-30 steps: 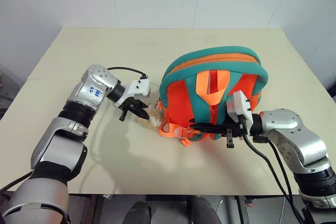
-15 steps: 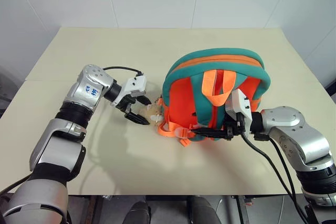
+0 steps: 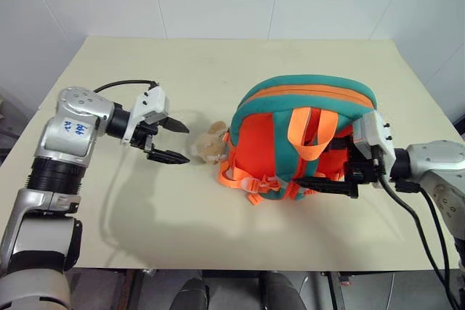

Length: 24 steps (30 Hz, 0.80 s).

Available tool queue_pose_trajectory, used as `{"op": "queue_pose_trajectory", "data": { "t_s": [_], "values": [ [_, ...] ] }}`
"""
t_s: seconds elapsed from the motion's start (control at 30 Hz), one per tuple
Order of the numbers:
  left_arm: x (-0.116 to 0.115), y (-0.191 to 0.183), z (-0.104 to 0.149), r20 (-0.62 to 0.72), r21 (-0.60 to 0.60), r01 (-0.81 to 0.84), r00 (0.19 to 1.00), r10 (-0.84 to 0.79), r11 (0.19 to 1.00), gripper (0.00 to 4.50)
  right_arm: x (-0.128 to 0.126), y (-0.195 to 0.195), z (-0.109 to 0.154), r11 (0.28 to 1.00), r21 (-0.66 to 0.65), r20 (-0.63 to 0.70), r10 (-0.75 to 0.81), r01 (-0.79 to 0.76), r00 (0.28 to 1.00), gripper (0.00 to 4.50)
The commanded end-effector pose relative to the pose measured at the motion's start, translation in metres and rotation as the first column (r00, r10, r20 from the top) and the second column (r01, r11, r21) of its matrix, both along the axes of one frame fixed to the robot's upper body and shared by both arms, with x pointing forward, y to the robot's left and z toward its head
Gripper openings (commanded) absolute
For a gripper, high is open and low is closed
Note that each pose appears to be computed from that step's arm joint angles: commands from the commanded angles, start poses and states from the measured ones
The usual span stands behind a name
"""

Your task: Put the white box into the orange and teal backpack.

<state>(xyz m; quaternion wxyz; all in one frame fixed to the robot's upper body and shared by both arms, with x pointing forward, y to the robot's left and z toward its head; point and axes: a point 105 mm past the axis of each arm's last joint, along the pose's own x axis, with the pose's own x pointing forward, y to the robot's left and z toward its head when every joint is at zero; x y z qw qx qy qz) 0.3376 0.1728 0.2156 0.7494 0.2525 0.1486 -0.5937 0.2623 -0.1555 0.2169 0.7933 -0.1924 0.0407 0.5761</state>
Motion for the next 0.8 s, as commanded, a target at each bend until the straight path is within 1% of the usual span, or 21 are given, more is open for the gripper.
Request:
{"op": "queue_pose_trajectory", "data": {
  "t_s": [0.03,0.23,0.3,0.33,0.4,0.47,0.5,0.57,0.6,0.7,0.8],
  "values": [
    [-0.004,0.025,0.017,0.066,-0.067,-0.106,0.992,0.11,0.992,4.5,-0.009,-0.022,0.014,0.996,-0.069,0.056,-0.06,0.064,0.997,4.47],
    [-0.017,0.064,0.015,0.073,-0.113,-0.227,0.969,0.236,0.967,4.5,-0.015,-0.074,0.028,0.951,-0.204,0.128,-0.209,0.232,0.97,4.47],
    [-0.021,0.075,0.017,0.083,-0.156,-0.255,0.959,0.269,0.954,4.5,-0.016,-0.097,0.035,0.92,-0.242,0.164,-0.274,0.308,0.948,4.47],
    [-0.021,0.079,0.02,0.097,-0.203,-0.258,0.954,0.282,0.944,4.5,-0.016,-0.109,0.039,0.902,-0.251,0.186,-0.313,0.353,0.932,4.47],
    [-0.021,0.082,0.028,0.125,-0.298,-0.246,0.948,0.293,0.922,4.5,-0.015,-0.126,0.046,0.875,-0.247,0.219,-0.367,0.415,0.904,4.47],
    [-0.02,0.083,0.033,0.165,-0.355,-0.219,0.942,0.292,0.909,4.5,-0.01,-0.138,0.059,0.867,-0.157,0.267,-0.423,0.472,0.866,4.47],
    [-0.02,0.081,0.037,0.189,-0.408,-0.182,0.942,0.278,0.895,4.5,-0.007,-0.143,0.062,0.861,-0.114,0.272,-0.453,0.496,0.849,4.47],
    [-0.024,0.082,0.048,0.214,-0.55,-0.115,0.938,0.272,0.827,4.5,-0.005,-0.15,0.06,0.849,-0.069,0.258,-0.493,0.524,0.831,4.47],
    [-0.029,0.082,0.047,0.208,-0.571,-0.09,0.946,0.25,0.816,4.5,-0.006,-0.152,0.056,0.847,-0.067,0.247,-0.497,0.527,0.832,4.47],
    [-0.043,0.084,0.034,0.159,-0.544,-0.079,0.968,0.195,0.835,4.5,-0.008,-0.155,0.052,0.846,-0.07,0.237,-0.501,0.529,0.832,4.47],
    [-0.048,0.088,0.031,0.145,-0.525,-0.084,0.972,0.187,0.847,4.5,-0.007,-0.155,0.055,0.846,-0.055,0.248,-0.502,0.53,0.828,4.47]
  ]
}}
